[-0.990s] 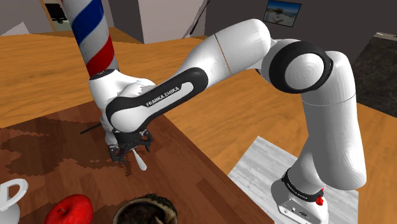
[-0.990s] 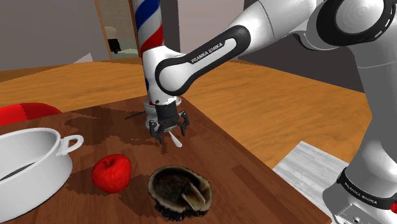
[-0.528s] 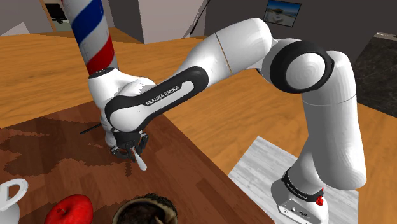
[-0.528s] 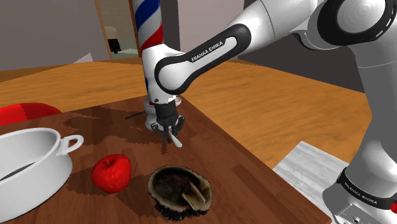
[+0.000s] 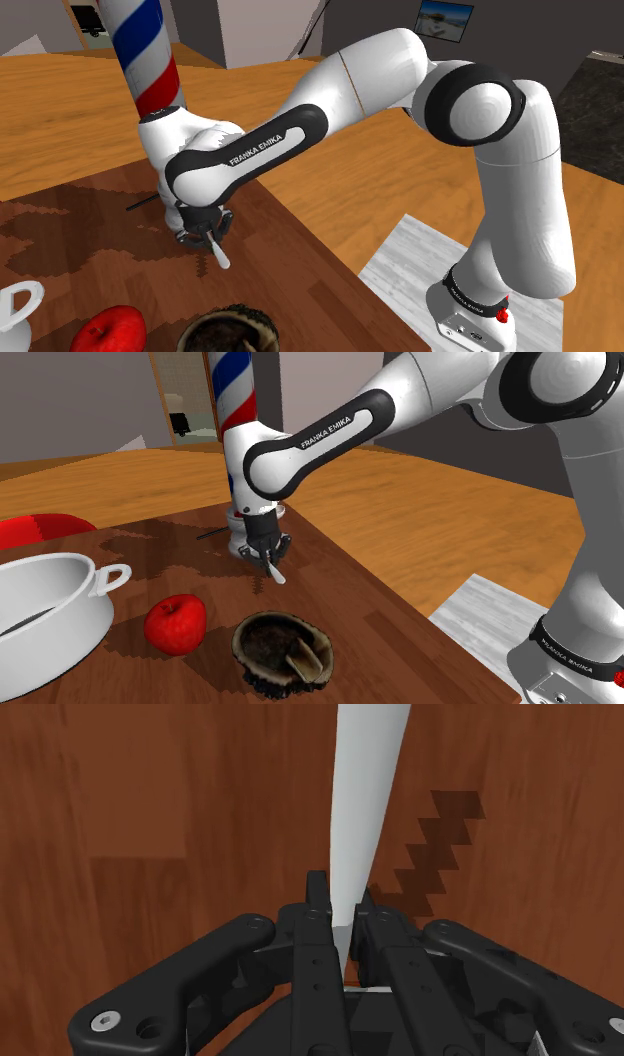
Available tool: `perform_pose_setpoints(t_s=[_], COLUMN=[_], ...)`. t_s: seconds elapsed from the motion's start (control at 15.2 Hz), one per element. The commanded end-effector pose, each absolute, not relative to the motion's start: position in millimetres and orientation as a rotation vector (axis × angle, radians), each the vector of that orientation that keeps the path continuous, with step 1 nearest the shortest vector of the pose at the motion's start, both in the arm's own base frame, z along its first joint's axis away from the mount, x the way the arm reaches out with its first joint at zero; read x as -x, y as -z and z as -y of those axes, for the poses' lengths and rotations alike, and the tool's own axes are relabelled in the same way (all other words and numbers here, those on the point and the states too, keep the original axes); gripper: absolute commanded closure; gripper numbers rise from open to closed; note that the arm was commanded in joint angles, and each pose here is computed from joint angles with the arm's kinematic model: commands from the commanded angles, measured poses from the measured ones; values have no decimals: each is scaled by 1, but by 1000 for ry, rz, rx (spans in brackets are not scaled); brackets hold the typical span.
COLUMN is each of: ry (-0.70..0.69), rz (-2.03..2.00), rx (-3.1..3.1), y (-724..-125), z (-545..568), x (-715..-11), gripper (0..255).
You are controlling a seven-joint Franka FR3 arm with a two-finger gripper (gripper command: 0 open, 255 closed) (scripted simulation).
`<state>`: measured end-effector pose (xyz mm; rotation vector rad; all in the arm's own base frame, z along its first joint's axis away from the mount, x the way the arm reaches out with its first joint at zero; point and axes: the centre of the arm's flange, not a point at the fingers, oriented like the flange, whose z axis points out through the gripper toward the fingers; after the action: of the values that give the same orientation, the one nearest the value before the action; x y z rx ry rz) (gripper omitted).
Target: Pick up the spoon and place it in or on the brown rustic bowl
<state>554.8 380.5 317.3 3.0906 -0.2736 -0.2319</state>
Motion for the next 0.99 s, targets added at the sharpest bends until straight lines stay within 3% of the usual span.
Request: perform_pose_setpoints(t_s=[0.0, 0.92], ry=[237, 237], rz=[274, 274], rx=[-3087, -3087], y=[-322, -396], z=[-379, -379], x=[-555, -555], gripper=[255, 255])
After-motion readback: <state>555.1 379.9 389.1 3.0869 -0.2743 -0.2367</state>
